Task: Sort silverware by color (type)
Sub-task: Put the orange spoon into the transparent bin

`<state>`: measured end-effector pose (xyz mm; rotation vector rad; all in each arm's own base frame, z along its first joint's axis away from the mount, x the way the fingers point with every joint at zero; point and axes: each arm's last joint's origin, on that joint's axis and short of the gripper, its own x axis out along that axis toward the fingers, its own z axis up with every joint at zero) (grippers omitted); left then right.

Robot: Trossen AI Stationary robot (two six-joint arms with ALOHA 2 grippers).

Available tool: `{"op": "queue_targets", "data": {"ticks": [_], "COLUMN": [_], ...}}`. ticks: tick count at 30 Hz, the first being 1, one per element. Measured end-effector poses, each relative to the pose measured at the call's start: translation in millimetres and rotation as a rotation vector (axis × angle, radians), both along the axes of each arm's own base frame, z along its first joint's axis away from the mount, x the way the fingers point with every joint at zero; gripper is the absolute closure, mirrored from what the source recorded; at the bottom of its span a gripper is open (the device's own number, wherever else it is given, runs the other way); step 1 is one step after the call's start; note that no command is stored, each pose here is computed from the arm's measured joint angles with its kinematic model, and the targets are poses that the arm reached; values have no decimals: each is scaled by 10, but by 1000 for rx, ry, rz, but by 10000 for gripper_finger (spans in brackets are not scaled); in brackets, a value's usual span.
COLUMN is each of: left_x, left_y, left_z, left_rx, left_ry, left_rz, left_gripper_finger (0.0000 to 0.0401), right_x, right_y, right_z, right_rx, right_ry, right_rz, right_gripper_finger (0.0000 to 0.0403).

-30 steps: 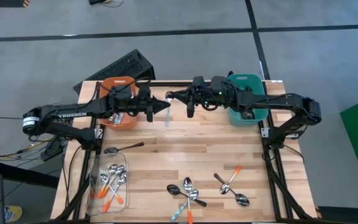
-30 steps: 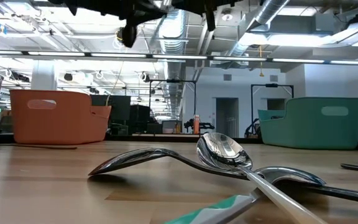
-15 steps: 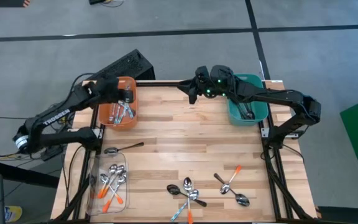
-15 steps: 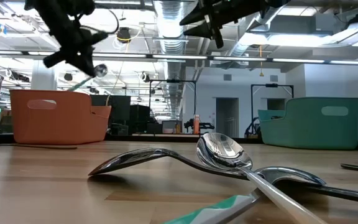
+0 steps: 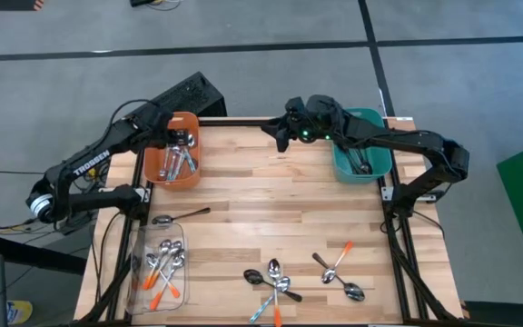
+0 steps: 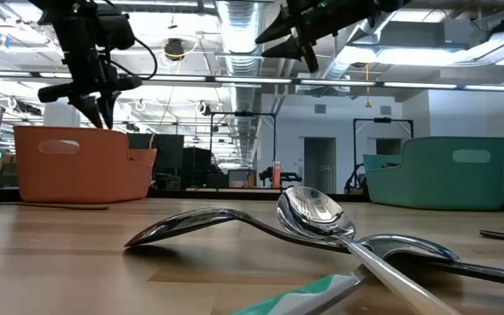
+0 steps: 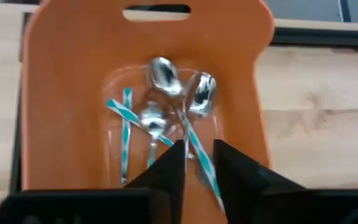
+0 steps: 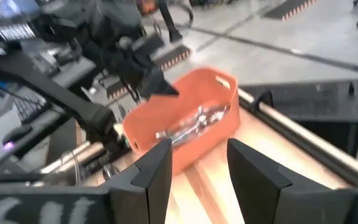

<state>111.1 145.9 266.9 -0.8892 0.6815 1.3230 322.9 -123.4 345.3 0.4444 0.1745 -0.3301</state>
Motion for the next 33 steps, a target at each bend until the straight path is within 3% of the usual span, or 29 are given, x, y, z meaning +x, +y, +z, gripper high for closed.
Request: {"op": "queue_targets", "data": {"ticks": [3, 7, 11, 15, 19, 25, 30, 33], "left_x": [15, 119, 290, 439, 537, 604, 643, 669], "left_y": [12, -35, -185, -429, -742, -1219, -1589, -1763], "left_z": [15, 115, 300, 486, 592, 633, 589, 452], "left_rx": [18, 57, 206, 337, 405, 381, 366, 367], "left_ry": [-10, -148, -270, -387, -446, -515, -527, -478], "left_rz": [-39, -234, -399, -560, -681, -854, -936, -955], "left_gripper_finger": [295, 268, 265, 264, 264, 264, 264, 264], "right_x": [-1, -14, -19, -1, 49, 18, -187, -349], "right_y": [47, 100, 177, 339, 657, 1220, 1612, 1901], "right_z": [-66, -147, -209, -264, -298, -402, -565, -643], "right_rx": [25, 48, 49, 138, 221, 285, 385, 360], "right_ry": [64, 151, 224, 268, 296, 418, 654, 783], "right_rz": [13, 28, 57, 73, 92, 57, 30, 35], "right_gripper_finger": [225, 225, 231, 242, 258, 286, 295, 294]}}
